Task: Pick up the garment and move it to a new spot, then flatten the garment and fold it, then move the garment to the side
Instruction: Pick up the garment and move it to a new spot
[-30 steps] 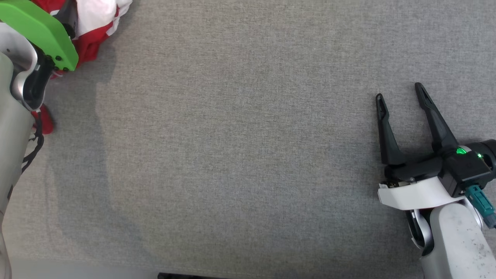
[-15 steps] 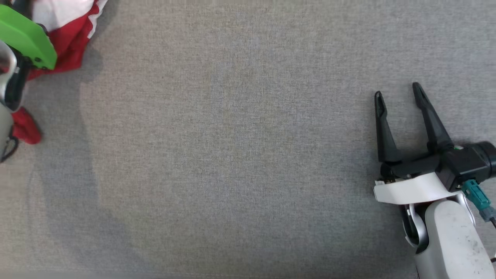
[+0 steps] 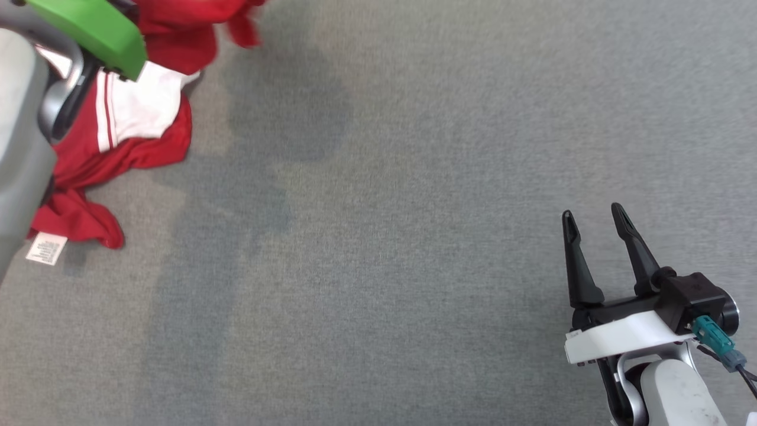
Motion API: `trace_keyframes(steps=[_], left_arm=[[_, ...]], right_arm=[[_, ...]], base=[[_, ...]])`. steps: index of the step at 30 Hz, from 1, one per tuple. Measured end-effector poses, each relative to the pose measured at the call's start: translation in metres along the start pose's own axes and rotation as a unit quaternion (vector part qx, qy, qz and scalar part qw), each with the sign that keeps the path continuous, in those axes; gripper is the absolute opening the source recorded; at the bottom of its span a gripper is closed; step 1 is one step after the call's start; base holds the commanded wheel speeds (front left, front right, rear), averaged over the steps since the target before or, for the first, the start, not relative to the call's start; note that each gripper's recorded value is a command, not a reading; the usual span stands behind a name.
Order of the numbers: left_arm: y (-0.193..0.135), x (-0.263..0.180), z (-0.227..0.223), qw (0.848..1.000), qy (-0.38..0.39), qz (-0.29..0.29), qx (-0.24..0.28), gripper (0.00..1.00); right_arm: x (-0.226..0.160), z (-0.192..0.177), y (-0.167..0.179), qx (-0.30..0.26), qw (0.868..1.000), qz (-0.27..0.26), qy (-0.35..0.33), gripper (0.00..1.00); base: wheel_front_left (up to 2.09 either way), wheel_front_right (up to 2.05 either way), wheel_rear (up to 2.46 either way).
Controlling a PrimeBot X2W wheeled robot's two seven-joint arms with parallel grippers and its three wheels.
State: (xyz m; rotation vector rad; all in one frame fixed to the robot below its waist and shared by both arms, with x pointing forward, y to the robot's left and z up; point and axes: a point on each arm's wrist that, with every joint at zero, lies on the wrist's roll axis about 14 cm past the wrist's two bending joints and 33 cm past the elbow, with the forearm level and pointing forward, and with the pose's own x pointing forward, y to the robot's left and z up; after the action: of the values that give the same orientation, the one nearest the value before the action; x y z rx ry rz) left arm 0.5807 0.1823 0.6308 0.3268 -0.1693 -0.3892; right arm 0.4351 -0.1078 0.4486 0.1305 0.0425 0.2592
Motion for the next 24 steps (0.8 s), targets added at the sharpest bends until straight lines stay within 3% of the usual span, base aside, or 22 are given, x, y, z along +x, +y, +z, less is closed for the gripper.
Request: trace_keyframes(steps=[5, 10, 17, 24], left_arm=[[-0.036, 0.001, 0.061, 0.998, -0.050, -0.045, 0.006, 0.00], [-0.096, 0.009, 0.076, 0.993, -0.062, -0.102, -0.024, 0.00], [-0.202, 0.013, 0.056, 0.976, -0.042, -0.179, -0.114, 0.00], [-0.312, -0.003, -0.002, 0.947, 0.029, -0.264, -0.179, 0.00]], right_arm=[[-0.019, 0.031, -0.004, 0.003, 0.999, -0.014, -0.036, 1.00], [-0.040, 0.053, -0.021, -0.002, 0.997, -0.045, -0.063, 1.00], [-0.072, 0.070, -0.056, -0.007, 0.991, -0.108, -0.084, 1.00], [-0.094, 0.064, -0.082, -0.003, 0.985, -0.157, -0.072, 1.00]], base=[[0.00, 0.00, 0.00], [0.00, 0.00, 0.00], [0.00, 0.00, 0.00], [0.00, 0.00, 0.00]])
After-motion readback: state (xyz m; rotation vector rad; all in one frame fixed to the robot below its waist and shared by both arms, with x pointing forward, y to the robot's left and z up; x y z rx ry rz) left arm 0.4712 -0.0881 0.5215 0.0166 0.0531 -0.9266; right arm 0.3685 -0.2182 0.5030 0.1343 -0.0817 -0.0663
